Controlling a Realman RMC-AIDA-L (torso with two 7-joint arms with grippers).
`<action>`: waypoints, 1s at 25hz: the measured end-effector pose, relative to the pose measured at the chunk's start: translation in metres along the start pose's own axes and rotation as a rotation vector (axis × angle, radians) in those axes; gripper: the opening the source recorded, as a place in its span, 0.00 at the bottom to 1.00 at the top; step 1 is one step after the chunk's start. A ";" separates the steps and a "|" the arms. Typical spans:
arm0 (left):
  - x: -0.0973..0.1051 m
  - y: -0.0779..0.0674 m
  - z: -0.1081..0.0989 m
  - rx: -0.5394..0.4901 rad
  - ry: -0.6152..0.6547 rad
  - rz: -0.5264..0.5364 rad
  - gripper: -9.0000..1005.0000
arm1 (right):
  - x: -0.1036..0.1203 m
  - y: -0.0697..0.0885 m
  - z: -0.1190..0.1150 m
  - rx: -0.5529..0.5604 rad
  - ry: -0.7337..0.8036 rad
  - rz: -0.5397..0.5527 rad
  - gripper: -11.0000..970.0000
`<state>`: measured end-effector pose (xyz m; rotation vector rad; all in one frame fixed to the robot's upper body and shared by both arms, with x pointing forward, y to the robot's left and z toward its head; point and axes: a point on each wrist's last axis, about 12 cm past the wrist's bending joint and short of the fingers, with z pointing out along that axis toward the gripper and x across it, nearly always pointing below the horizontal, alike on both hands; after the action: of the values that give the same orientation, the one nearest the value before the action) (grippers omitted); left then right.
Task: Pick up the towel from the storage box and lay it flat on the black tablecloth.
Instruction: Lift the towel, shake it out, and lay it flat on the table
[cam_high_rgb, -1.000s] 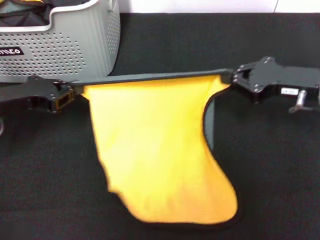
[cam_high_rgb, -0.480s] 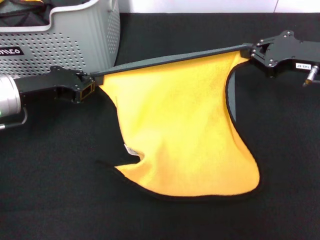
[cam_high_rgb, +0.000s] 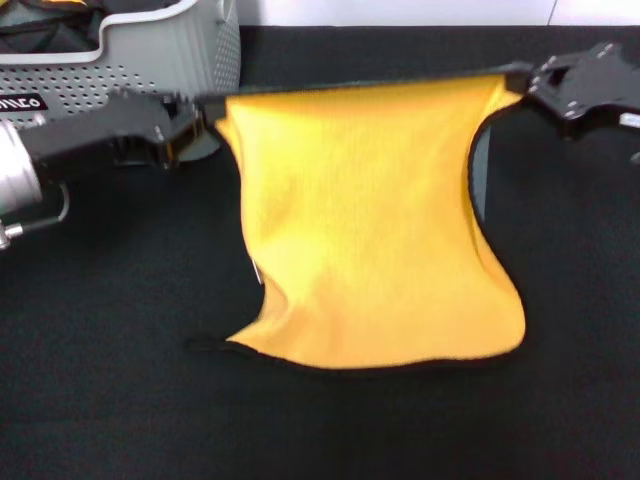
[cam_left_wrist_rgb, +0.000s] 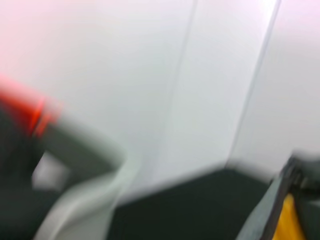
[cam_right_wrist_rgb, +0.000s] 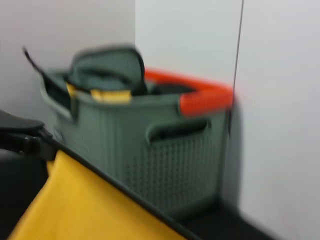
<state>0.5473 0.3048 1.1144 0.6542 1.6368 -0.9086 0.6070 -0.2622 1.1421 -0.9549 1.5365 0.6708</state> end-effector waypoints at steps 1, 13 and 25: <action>-0.003 -0.003 -0.001 0.023 -0.033 0.003 0.02 | -0.004 0.002 -0.007 -0.004 -0.036 -0.005 0.11; -0.015 -0.050 -0.040 0.346 -0.230 0.036 0.02 | -0.037 0.080 -0.078 -0.297 -0.261 -0.015 0.12; -0.006 -0.076 -0.100 0.442 -0.161 0.014 0.02 | -0.039 0.119 -0.099 -0.572 -0.347 0.022 0.12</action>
<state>0.4334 0.3462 1.1478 0.8654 1.2945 -1.2945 0.4548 -0.2771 1.1885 -1.1652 1.0618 1.2617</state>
